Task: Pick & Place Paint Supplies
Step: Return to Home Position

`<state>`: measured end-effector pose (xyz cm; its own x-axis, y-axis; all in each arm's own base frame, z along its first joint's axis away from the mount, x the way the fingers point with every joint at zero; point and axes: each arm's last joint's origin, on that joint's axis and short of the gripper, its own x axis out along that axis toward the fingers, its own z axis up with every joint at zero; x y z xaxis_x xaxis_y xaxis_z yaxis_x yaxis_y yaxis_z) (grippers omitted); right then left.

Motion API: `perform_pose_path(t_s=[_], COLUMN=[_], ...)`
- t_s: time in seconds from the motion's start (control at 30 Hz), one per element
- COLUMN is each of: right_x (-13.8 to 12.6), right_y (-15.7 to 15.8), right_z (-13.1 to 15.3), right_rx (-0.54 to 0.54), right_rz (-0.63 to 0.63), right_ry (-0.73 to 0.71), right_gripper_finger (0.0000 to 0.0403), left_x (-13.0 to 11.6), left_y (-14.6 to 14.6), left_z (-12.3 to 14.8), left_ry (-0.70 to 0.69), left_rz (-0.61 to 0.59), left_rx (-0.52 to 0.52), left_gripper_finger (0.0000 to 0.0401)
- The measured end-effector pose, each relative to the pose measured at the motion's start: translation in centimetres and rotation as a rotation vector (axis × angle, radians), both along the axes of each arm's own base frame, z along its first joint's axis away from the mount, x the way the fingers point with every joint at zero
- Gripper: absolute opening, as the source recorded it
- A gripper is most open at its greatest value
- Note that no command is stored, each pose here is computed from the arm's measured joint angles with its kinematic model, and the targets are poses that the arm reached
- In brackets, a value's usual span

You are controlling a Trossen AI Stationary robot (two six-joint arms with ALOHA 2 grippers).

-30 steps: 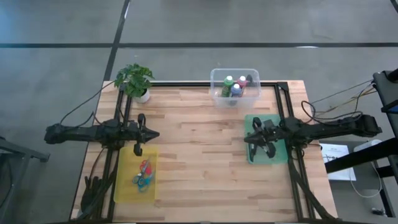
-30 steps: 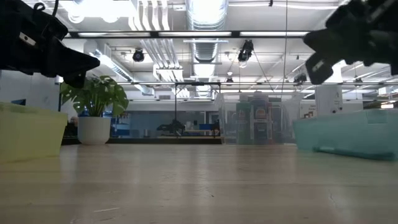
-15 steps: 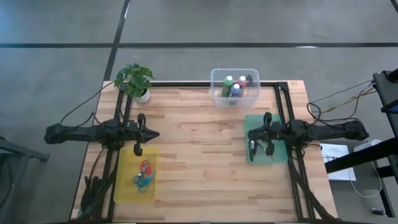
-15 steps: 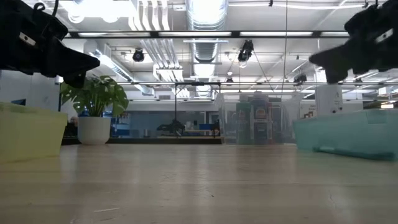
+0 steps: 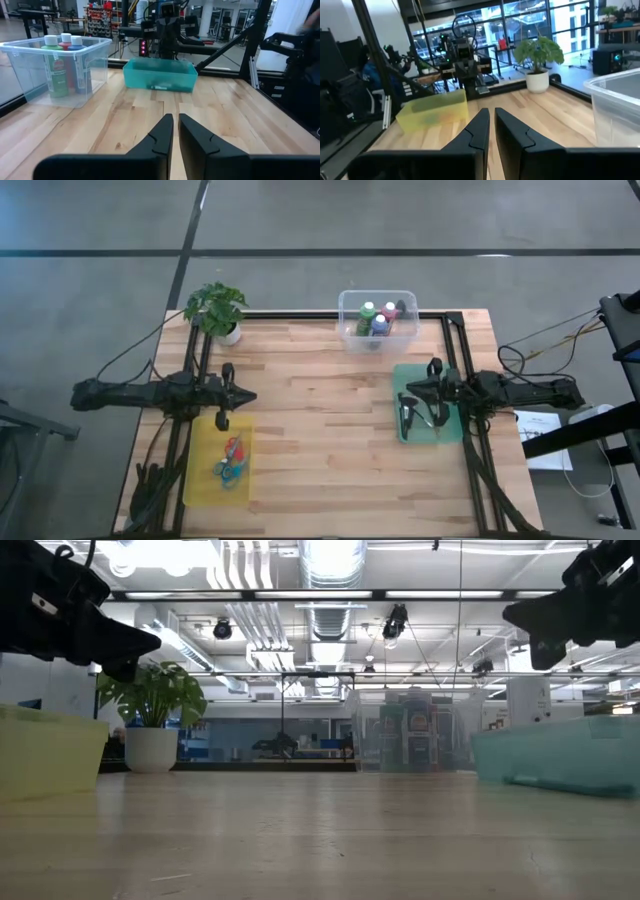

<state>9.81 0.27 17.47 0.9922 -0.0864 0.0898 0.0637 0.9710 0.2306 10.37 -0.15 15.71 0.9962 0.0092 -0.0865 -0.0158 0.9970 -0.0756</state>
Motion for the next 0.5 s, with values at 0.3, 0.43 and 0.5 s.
perform_pose_path(t_s=[0.3,0.43,0.5], right_x=[0.02,0.03,0.02], right_y=[0.00,0.00,0.01], right_z=[-0.01,-0.02,-0.02], right_rx=[-0.013,-0.013,-0.012], right_rz=[0.000,0.000,0.000], right_ry=[0.003,0.003,0.004], right_gripper_finger=[0.0029,0.0029,0.0029], left_x=[0.02,0.02,0.02], left_y=[0.00,0.00,0.00], left_z=[-0.03,-0.03,-0.03], left_ry=[0.003,0.003,0.003], left_rz=[0.000,0.000,0.000], left_rx=[0.000,0.000,0.000], left_gripper_finger=[0.0040,0.0040,0.0040])
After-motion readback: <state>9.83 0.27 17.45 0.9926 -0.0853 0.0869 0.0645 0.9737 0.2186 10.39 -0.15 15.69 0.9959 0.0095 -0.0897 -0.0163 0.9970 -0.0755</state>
